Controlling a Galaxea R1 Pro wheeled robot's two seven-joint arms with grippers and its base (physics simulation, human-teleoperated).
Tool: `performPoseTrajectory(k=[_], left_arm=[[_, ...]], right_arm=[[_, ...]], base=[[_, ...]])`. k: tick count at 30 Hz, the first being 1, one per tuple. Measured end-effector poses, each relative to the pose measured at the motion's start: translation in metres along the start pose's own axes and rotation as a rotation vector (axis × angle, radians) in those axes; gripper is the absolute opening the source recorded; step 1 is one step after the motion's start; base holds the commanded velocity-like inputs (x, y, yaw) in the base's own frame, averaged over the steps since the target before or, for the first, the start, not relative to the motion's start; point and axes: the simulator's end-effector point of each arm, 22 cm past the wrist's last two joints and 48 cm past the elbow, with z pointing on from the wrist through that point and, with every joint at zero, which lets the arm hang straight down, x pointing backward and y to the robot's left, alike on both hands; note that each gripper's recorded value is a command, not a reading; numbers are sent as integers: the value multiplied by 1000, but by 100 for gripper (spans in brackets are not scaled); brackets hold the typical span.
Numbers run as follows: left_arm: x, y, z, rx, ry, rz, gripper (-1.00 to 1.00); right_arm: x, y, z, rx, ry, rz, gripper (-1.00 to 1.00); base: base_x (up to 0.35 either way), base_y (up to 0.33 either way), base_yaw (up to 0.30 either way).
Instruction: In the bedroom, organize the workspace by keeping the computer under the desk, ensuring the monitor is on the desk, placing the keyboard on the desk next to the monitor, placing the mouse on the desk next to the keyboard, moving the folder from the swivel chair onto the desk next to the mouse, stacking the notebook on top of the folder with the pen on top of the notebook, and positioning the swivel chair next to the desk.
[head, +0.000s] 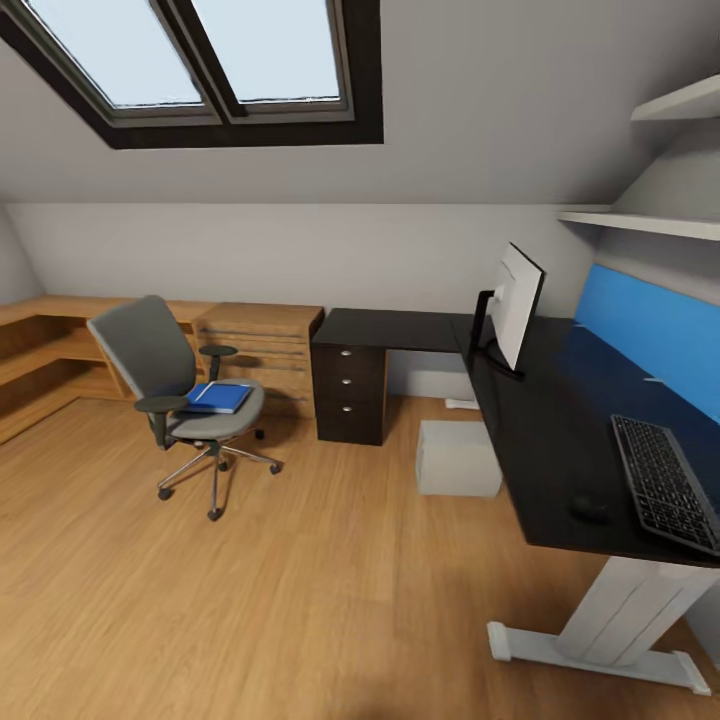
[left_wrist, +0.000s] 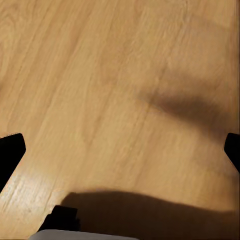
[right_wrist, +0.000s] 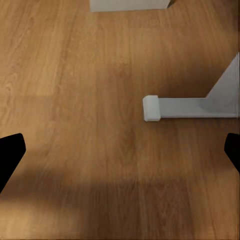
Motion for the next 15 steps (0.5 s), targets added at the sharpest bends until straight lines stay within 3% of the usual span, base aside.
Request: performPoseTrajectory(k=[15], left_arm=[[0, 0, 0, 1, -1, 1, 100]], right_arm=[[3, 9, -1, -7, 6, 10, 100]], base=[[-8, -284, 0]])
